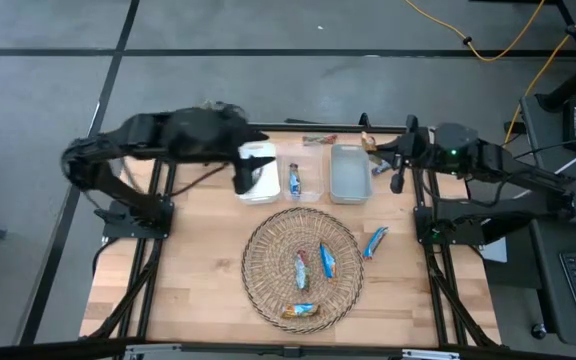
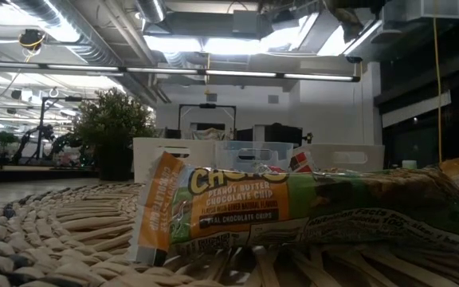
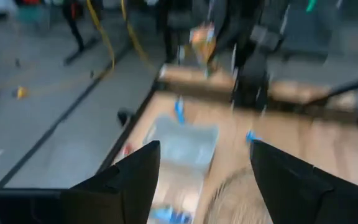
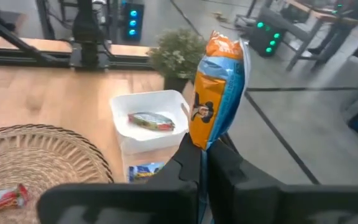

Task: Pick and place Granola Bars by type
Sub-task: Put the middle left yellow granola bar into the gray bin

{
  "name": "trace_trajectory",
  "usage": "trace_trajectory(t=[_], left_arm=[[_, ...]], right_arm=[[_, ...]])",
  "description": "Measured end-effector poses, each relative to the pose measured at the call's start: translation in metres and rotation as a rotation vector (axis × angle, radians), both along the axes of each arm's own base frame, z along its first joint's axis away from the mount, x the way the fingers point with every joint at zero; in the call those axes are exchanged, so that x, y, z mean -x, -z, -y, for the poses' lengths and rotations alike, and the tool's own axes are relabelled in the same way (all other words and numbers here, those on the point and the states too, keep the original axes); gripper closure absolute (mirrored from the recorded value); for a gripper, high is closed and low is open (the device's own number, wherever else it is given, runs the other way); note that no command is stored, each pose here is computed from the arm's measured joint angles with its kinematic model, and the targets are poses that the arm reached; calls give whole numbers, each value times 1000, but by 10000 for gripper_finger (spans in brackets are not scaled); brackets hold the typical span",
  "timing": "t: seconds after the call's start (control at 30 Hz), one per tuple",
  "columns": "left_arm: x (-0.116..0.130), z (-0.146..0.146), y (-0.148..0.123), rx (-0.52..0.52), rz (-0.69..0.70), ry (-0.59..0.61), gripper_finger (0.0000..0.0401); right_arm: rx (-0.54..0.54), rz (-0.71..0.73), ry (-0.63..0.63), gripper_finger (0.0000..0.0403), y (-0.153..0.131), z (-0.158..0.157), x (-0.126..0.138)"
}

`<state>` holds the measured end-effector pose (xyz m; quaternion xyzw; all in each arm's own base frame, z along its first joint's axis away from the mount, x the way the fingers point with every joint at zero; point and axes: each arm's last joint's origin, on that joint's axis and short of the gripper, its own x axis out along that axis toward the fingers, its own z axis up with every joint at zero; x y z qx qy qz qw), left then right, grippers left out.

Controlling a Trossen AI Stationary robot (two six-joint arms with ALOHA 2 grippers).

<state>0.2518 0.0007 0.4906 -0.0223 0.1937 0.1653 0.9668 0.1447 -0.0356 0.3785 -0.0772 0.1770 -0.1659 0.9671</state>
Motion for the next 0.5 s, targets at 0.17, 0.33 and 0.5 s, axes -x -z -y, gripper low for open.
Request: trace_trajectory(t=[0.17,0.33,0.5], left_arm=[[22,9,32,2,248,59,171],[27,16,73,13,486,145,170],[28,19,92,18,551,176,173]], right_arm=[[-35,23,53,390,22,4,9],[-92,18,106,378,44,11,5],[-137,14,151,391,39,20,-4]])
